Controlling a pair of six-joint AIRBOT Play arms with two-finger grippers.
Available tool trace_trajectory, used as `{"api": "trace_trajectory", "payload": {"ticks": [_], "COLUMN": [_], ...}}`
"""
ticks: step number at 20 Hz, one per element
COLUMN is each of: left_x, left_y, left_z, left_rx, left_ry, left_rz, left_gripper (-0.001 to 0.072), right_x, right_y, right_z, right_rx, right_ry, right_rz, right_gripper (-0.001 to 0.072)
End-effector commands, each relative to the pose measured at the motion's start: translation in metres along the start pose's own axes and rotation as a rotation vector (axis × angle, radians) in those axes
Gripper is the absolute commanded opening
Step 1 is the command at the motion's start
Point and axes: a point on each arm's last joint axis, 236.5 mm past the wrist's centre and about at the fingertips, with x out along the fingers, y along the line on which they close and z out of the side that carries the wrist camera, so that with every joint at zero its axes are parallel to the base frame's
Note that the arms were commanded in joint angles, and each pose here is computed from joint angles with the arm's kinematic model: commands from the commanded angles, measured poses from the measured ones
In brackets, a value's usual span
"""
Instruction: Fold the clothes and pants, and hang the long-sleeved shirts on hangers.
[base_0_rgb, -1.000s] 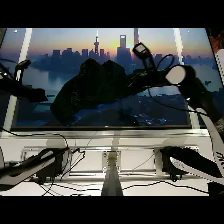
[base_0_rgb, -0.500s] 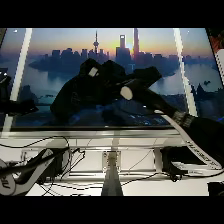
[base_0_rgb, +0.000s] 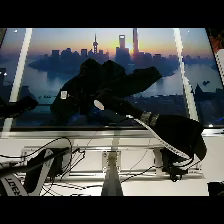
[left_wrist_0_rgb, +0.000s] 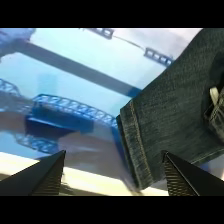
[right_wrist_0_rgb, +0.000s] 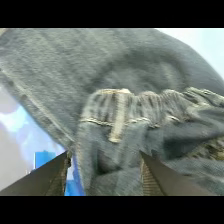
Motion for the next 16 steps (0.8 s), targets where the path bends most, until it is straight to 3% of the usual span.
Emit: {"api": "trace_trajectory", "payload": {"ticks": [1,3,8,12,16], "left_x": [0.008,0.015,0.037,0.057,0.081], "left_y": [-0.010,-0.014,-0.009,-0.008,-0.031], "left_z": [0.001,-0.004,-0.026,-0.045,-0.068], "left_rx": [-0.078,-0.101,-0.138,-0.170,-0.098], "left_ry": [0.003,0.025,0.116,0.208,0.342], "left_rz": [-0.058,-0.085,-0.096,-0.111,-0.153], "left_gripper": [0.0687,0.0686,0.0687,0.0688,0.0689], "right_x": [0.014,0.014,0.000,-0.009,0.001], "right_y": [0.004,-0.018,-0.078,-0.081,-0.045], "right_z": [-0.001,-0.005,-0.068,-0.099,-0.069], "right_rx": [-0.043,-0.052,0.161,0.324,0.448], "right_ry": [0.018,0.021,0.155,0.237,0.162], "right_rz": [0.006,-0.036,-0.087,-0.053,0.051], "right_gripper": [0.0483,0.0441,0.0461,0.0462,0.0458]}}
